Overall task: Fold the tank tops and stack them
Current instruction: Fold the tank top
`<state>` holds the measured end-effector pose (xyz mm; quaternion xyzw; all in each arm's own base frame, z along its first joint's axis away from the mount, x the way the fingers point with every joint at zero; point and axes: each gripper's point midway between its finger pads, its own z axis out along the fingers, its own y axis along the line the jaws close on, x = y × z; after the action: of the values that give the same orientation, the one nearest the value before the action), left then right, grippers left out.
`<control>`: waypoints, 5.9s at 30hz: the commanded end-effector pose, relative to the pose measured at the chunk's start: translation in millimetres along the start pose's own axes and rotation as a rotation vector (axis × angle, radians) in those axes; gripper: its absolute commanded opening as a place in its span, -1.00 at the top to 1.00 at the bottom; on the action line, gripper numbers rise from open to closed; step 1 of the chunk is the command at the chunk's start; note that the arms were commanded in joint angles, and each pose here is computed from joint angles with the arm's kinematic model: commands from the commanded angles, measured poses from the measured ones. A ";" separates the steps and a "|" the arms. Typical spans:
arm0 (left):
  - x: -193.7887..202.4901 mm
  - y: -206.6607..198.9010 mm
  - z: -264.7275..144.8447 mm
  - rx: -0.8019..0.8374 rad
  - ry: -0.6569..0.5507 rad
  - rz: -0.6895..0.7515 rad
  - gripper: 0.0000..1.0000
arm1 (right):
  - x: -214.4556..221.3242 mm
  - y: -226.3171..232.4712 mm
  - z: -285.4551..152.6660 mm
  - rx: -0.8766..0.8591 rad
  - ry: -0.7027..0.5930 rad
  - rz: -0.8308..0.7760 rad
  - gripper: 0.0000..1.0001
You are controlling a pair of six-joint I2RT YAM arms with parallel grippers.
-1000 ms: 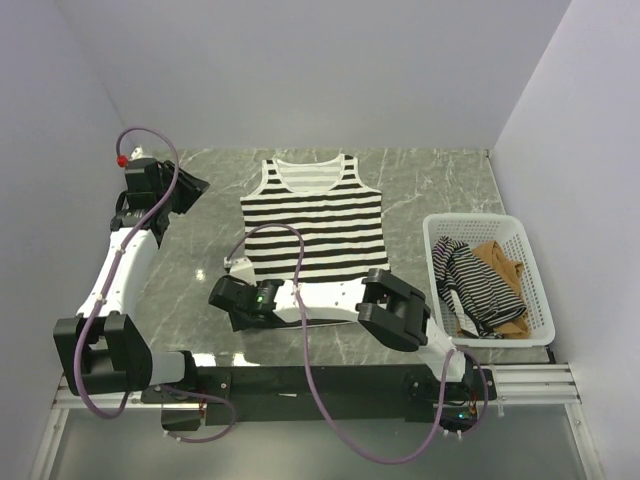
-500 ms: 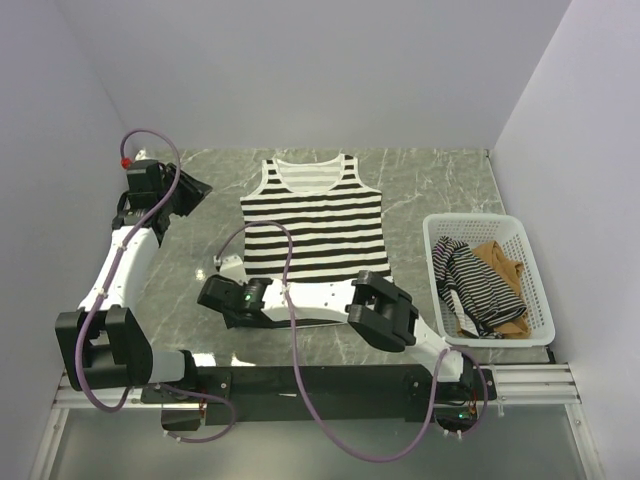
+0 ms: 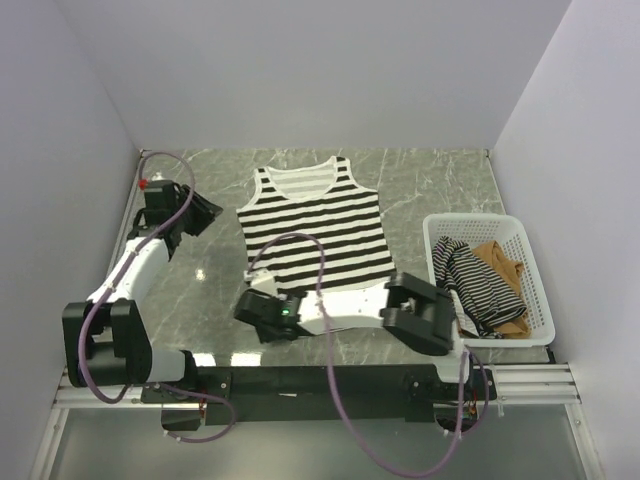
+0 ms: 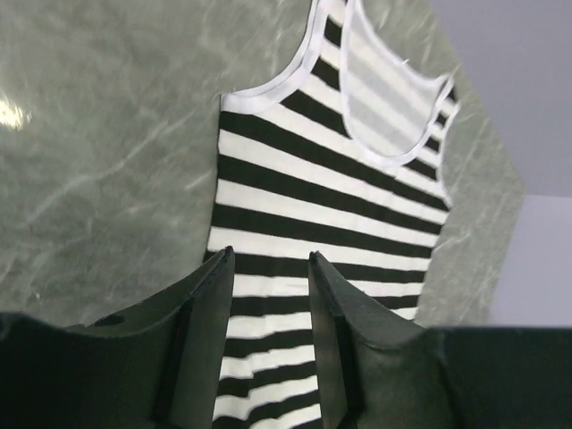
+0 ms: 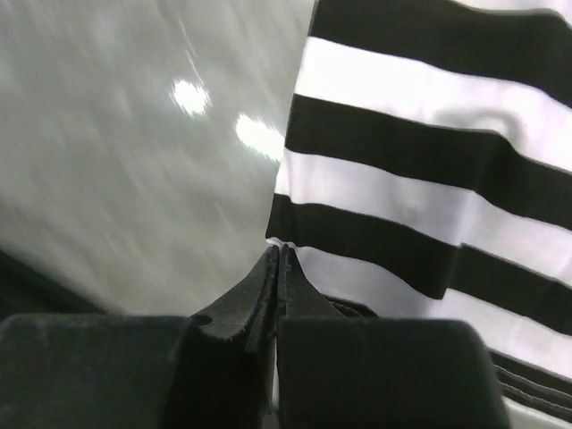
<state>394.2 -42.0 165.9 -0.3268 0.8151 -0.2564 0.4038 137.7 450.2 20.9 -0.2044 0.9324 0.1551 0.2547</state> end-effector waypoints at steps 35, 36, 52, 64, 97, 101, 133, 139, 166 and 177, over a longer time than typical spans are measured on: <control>72.9 62.2 117.1 -0.385 0.021 0.159 0.66 | 20.3 -8.9 -86.7 -0.248 0.015 0.067 1.00; 70.7 63.2 116.2 -0.396 0.012 0.158 0.83 | 20.9 -8.0 -86.3 -0.253 0.018 0.068 1.00; -6.6 68.3 64.2 -0.554 -0.187 0.127 0.99 | 12.6 104.2 -96.4 -0.547 0.121 -0.005 1.00; 16.2 -4.6 83.0 -0.380 -0.077 0.222 0.99 | 5.4 34.0 -103.1 -0.536 0.054 0.130 1.00; 102.1 -110.5 114.9 -0.114 0.025 0.365 0.09 | 45.2 -88.5 -94.6 -0.293 -0.089 0.419 0.08; 83.1 -102.8 97.8 -0.153 -0.021 0.317 0.27 | 25.8 -99.4 -112.5 -0.242 -0.174 0.411 0.03; 7.5 -4.7 211.7 -0.293 0.126 0.290 0.56 | -17.9 105.8 4.8 -0.491 0.024 -0.033 0.37; -41.4 -104.1 190.2 0.018 0.062 0.345 -0.08 | -69.4 93.4 -20.3 -0.592 -0.115 -0.055 -0.08; 138.1 -172.5 -23.8 0.339 0.177 0.307 0.28 | -205.9 -328.2 4.6 0.217 -0.144 0.515 -0.03; 212.6 -134.7 -58.0 0.336 0.288 0.335 0.31 | -205.5 -339.0 42.1 0.262 -0.102 0.529 0.15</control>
<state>298.4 -273.9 168.9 -0.0699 0.8693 -0.3438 0.3482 465.9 236.1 31.2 0.0883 0.9516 0.1172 0.2699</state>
